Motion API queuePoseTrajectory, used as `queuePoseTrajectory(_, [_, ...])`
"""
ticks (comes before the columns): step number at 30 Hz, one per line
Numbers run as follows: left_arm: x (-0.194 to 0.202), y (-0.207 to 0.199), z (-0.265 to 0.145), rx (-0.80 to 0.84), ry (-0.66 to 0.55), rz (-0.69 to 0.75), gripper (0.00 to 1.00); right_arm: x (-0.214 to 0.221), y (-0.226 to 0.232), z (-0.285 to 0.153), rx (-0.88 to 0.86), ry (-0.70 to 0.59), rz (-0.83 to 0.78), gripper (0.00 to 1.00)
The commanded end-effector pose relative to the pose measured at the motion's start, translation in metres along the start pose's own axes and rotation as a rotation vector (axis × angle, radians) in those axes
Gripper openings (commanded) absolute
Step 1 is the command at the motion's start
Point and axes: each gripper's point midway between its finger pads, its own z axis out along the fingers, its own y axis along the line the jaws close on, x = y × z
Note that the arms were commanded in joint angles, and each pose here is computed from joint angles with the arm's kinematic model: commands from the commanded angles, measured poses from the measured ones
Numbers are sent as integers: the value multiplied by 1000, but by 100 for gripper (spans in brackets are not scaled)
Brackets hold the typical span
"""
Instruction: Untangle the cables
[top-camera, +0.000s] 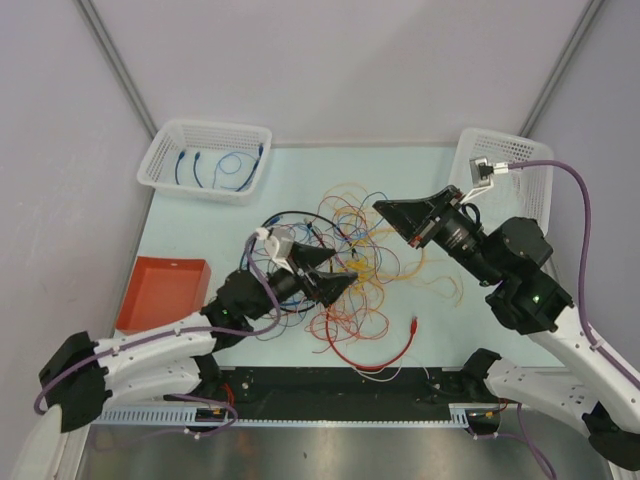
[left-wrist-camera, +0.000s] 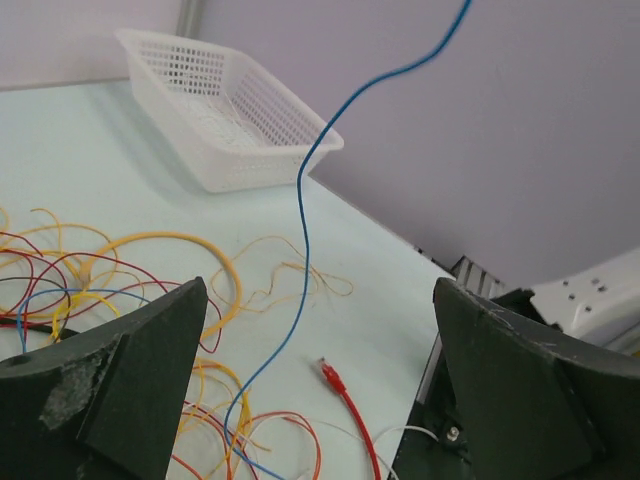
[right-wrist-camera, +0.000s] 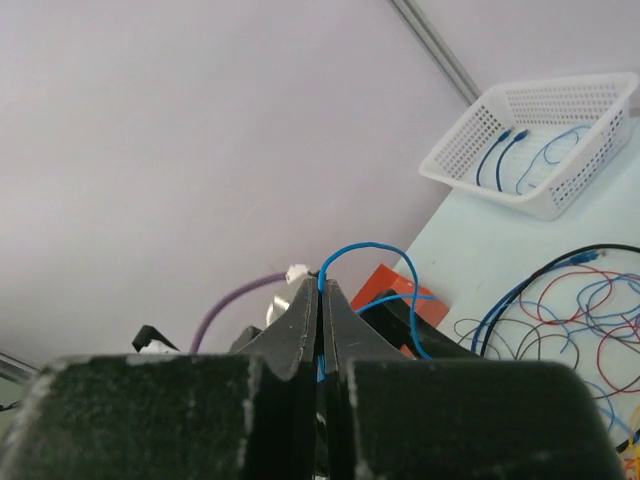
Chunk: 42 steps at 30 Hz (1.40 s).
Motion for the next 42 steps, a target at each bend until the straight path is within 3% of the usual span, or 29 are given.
queuePoseTrajectory(1, [-28, -25, 10, 64, -228, 136, 100, -16, 30, 0, -91, -17, 79, 0])
queuePoseTrajectory(5, [-35, -33, 18, 82, -313, 168, 100, -17, 42, 1, -128, 3, 126, 0])
queuePoseTrajectory(17, [-54, -38, 41, 70, -403, 202, 99, -14, 64, -1, -205, 63, 276, 0])
queuePoseTrajectory(20, [-60, -41, 41, 78, -424, 195, 95, -14, 66, -3, -208, 68, 284, 0])
queuePoseTrajectory(23, [-62, -43, 45, 81, -426, 197, 86, -14, 64, -3, -198, 67, 287, 0])
queuePoseTrajectory(27, [-64, -46, 49, 89, -426, 202, 62, -11, 64, -3, -200, 78, 294, 0])
queuePoseTrajectory(29, [-62, -45, 50, 87, -423, 204, 56, -11, 65, -3, -201, 81, 299, 0])
queuePoseTrajectory(32, [-60, -45, 54, 88, -416, 207, 36, -10, 65, -3, -202, 88, 300, 0])
queuePoseTrajectory(35, [-60, -47, 55, 99, -416, 210, 25, -10, 65, -5, -201, 89, 301, 0])
queuePoseTrajectory(39, [-64, -53, 58, 116, -421, 226, 0, -12, 67, -7, -206, 83, 297, 0])
queuePoseTrajectory(42, [-65, -54, 59, 121, -418, 229, 0, -7, 63, -10, -183, 97, 291, 0])
